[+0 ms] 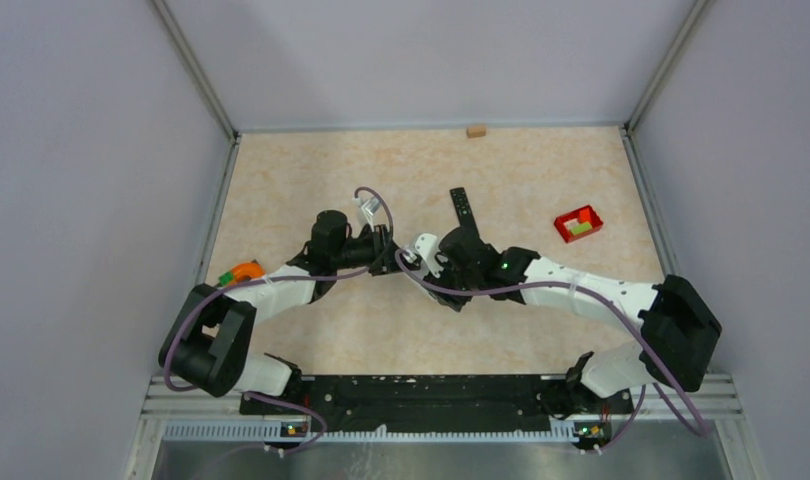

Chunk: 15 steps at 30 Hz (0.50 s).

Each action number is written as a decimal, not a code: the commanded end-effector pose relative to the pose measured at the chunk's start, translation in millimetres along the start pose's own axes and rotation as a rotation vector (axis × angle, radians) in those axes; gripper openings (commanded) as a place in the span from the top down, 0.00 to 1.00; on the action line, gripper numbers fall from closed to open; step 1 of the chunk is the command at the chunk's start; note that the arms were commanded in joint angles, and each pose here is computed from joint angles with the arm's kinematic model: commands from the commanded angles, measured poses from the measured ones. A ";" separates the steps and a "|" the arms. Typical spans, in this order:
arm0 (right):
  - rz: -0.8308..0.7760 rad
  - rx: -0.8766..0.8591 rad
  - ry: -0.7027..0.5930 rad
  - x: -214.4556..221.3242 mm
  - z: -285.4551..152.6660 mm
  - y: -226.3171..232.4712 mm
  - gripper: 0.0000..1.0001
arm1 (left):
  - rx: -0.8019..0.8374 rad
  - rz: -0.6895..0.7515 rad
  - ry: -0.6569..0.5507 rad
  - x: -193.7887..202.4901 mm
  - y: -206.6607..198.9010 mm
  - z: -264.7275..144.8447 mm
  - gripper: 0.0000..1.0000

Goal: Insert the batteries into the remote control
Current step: Load the battery cover into the remote control.

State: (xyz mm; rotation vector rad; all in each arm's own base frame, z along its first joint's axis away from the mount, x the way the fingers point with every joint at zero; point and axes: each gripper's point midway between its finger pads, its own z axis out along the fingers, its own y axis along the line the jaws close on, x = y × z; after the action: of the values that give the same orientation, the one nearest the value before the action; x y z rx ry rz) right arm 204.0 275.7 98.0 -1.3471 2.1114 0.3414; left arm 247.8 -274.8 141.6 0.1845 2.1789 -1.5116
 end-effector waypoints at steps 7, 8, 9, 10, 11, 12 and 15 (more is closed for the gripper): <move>-0.026 -0.041 -0.078 -31.4 -1.5 6.3 0.60 | 0.076 0.097 -0.055 -20.6 -30.0 -2.5 1.00; -0.026 -0.039 -0.077 -31.3 -1.3 6.1 0.60 | 0.076 0.096 -0.056 -21.0 -30.2 -2.7 1.00; -0.026 -0.039 -0.077 -31.3 -1.6 5.9 0.60 | 0.074 0.095 -0.060 -21.6 -29.9 -3.0 1.00; -0.025 -0.037 -0.080 -31.9 -1.5 6.0 0.60 | 0.072 0.094 -0.062 -21.6 -29.8 -2.9 1.00; -0.024 -0.034 -0.084 -32.6 -2.1 5.2 0.60 | 0.070 0.093 -0.065 -22.1 -29.6 -2.9 1.00; -0.023 -0.029 -0.088 -33.9 -2.3 4.3 0.60 | 0.066 0.087 -0.069 -22.7 -29.0 -2.9 1.00; -0.011 -0.010 -0.092 -35.2 -1.1 1.2 0.59 | 0.047 0.064 -0.088 -26.0 -26.2 -2.1 1.00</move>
State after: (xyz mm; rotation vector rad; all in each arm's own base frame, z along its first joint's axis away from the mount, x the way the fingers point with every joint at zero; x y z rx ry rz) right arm 203.4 276.7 95.7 -1.3540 2.1156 0.3460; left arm 247.5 -274.0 139.6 0.1692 2.1932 -1.5056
